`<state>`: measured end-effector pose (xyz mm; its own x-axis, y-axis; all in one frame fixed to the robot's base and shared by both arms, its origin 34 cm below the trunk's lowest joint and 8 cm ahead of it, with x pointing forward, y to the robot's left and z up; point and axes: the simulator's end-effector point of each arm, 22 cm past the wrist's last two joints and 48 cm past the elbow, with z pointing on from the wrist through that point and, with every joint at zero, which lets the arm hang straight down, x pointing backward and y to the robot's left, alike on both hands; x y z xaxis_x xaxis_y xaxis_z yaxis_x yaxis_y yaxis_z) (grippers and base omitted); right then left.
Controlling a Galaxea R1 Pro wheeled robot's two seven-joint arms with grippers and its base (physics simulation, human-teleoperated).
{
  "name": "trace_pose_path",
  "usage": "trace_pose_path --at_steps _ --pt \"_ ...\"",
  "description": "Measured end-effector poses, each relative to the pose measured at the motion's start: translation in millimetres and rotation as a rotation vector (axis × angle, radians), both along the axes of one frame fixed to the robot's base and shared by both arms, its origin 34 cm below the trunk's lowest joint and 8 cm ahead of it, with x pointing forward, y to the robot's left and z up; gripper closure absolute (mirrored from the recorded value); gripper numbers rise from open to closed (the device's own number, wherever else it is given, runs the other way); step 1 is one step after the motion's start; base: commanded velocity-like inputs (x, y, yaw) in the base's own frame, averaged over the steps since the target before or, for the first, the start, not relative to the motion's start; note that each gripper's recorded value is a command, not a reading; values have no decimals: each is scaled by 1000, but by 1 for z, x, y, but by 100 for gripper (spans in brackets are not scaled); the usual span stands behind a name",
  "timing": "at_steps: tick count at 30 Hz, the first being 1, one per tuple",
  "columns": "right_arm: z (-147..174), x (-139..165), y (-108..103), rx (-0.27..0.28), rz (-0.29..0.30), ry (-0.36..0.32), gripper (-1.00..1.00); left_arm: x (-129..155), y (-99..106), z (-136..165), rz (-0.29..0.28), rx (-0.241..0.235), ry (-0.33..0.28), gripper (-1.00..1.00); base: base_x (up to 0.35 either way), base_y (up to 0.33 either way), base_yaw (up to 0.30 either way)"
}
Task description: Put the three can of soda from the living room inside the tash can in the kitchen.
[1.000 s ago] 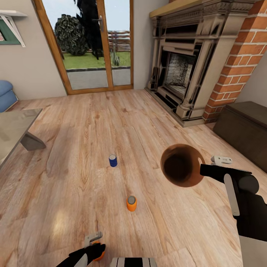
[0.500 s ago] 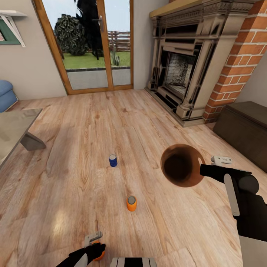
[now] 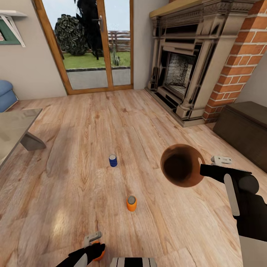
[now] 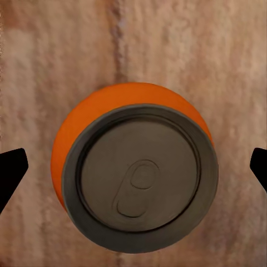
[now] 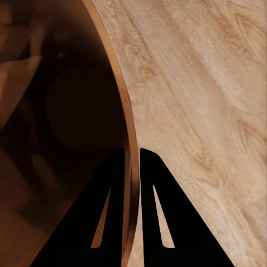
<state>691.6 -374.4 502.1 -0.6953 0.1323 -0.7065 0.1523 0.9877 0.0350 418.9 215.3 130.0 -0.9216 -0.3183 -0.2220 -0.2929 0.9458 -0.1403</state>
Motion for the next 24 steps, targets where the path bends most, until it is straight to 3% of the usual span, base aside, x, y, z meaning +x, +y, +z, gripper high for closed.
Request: trace_pose_path --at_steps 2,3,24 --pt "0 0 0 -1 0 0 100 0 0 0 0 1 1 -100 0 0 0" --pt "0 0 0 -1 0 0 100 -1 0 0 0 1 2 100 0 0 0" --pt "2 0 0 -1 1 -3 100 5 2 2 2 14 -24 100 0 0 0"
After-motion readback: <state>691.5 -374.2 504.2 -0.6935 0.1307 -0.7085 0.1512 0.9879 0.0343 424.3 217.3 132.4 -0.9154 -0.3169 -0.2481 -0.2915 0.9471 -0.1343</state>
